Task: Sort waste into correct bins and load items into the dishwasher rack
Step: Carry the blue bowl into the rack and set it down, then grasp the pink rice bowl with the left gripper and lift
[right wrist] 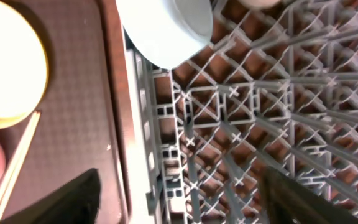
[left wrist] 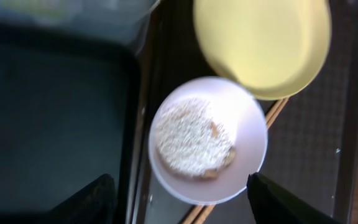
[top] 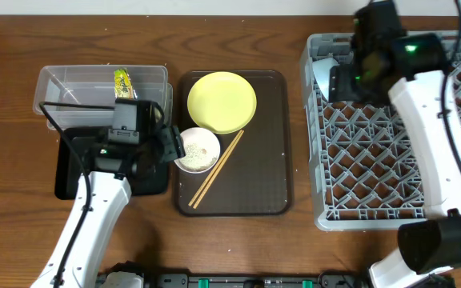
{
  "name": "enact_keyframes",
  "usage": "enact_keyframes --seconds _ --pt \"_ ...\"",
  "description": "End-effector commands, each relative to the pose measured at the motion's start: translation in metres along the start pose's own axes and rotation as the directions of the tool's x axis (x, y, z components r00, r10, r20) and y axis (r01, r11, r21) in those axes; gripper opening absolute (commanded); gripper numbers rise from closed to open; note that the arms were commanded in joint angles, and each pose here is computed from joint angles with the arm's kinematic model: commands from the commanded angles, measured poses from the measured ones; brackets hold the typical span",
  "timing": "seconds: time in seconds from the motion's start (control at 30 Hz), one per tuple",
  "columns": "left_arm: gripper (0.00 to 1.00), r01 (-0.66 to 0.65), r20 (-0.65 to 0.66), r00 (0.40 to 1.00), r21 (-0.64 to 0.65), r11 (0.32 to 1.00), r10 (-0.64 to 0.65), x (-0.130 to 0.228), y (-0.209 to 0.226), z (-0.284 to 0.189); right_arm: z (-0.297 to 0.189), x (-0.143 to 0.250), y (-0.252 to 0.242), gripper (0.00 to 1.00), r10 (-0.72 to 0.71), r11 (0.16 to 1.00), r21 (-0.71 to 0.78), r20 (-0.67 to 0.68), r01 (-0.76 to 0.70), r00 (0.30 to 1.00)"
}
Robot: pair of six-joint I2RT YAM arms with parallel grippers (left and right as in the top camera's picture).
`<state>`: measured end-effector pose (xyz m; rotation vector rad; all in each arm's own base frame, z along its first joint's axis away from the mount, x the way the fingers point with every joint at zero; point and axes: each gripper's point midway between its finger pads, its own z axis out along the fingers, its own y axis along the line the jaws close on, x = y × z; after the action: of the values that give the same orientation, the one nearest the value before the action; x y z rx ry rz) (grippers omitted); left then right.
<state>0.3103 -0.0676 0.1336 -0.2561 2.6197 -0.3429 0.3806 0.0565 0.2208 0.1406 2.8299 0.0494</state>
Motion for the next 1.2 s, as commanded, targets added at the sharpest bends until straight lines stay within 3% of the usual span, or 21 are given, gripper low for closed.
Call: enact_keyframes --seconds 0.0,0.23,0.47,0.57,0.9,1.17 --pt "0.7 -0.132 0.025 0.991 0.027 0.991 0.131 -0.007 -0.018 0.004 -0.005 0.006 0.008 0.86 -0.022 0.987 -0.158 -0.042 0.015 0.999" --pt "0.7 -0.253 0.045 0.967 0.089 0.963 0.25 -0.007 -0.058 0.036 -0.005 0.01 0.0 0.91 -0.04 0.986 -0.162 -0.064 0.029 0.997" --pt "0.69 -0.313 -0.054 0.946 0.11 0.943 0.32 0.022 -0.077 0.081 -0.004 0.012 0.0 0.93 -0.04 0.987 -0.161 -0.071 0.028 0.997" --pt "0.64 -0.319 -0.105 0.938 0.108 0.941 0.33 0.036 -0.078 0.095 -0.004 0.012 0.0 0.93 -0.04 0.987 -0.161 -0.072 0.028 0.997" --pt "0.27 -0.336 -0.19 0.918 0.101 0.936 0.35 0.06 -0.076 0.115 -0.004 0.013 0.0 0.93 -0.04 0.987 -0.161 -0.073 0.028 0.997" --pt "0.09 -0.338 -0.155 0.923 0.111 0.935 0.352 0.053 -0.081 0.103 -0.004 0.014 0.0 0.94 -0.04 0.987 -0.16 -0.077 0.027 0.996"
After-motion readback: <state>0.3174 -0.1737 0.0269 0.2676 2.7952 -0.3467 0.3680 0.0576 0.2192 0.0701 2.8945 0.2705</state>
